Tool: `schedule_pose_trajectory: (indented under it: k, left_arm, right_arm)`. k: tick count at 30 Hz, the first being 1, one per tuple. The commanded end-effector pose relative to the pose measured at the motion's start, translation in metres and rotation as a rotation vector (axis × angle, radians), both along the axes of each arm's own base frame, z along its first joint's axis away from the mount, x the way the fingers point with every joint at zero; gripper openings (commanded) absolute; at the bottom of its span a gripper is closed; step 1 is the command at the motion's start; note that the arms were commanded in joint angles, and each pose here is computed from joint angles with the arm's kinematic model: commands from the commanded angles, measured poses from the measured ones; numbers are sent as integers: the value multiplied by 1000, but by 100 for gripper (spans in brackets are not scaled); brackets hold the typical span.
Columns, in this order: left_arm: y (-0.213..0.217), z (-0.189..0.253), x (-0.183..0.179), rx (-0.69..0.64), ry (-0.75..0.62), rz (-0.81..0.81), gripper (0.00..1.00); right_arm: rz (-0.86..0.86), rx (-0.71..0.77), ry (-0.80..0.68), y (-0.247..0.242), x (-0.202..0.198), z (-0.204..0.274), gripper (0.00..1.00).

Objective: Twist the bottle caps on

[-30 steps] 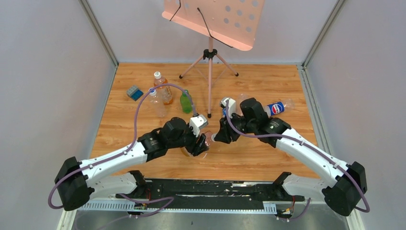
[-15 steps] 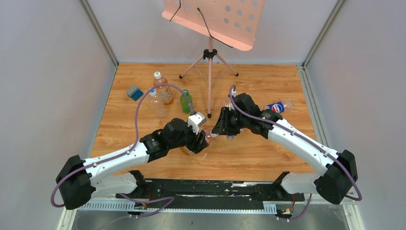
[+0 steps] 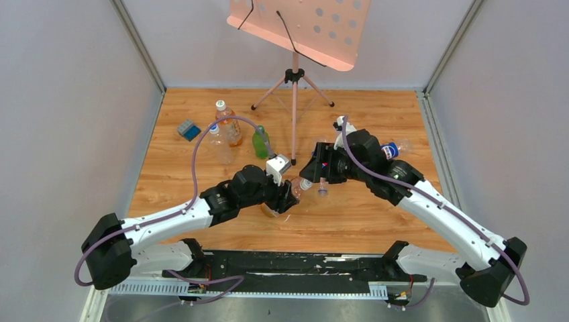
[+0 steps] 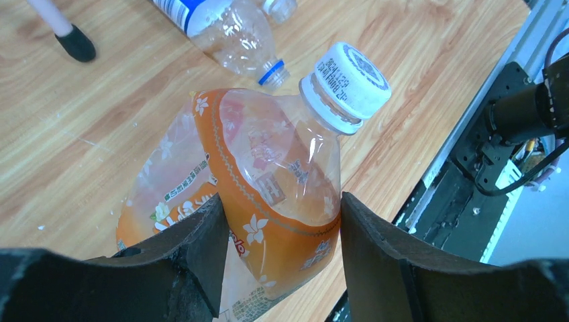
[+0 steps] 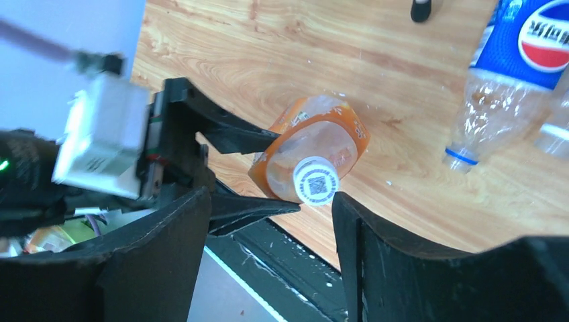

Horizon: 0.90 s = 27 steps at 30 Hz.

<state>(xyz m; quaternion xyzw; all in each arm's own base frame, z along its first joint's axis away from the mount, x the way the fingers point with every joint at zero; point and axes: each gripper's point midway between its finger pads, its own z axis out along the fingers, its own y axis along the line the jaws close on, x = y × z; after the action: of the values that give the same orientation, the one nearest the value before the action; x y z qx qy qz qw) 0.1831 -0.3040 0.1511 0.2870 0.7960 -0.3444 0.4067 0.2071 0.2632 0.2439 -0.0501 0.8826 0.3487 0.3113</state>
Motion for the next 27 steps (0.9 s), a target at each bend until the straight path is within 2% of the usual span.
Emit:
schedule_pose_trajectory:
  k: [1, 3, 4, 9, 17, 27]
  left_arm:
    - [-8, 17, 3, -30, 34, -11, 0]
    - [-8, 19, 1, -33, 60, -30, 0]
    - [-9, 20, -1, -42, 75, -49, 0]
    - [-5, 25, 0, -91, 125, -73, 0]
    - [-3, 35, -2, -167, 178, -127, 0]
    - [-8, 40, -8, -170, 177, -192, 0]
  right_arm:
    - [139, -12, -241, -3, -1, 29, 67]
    - [203, -56, -314, -9, -5, 27, 75]
    - [244, -71, -347, -10, -8, 27, 75]
    - [428, -108, -508, -18, -13, 25, 64]
    - [687, -11, -707, -14, -23, 13, 59]
    - [788, 22, -818, -2, -19, 9, 55]
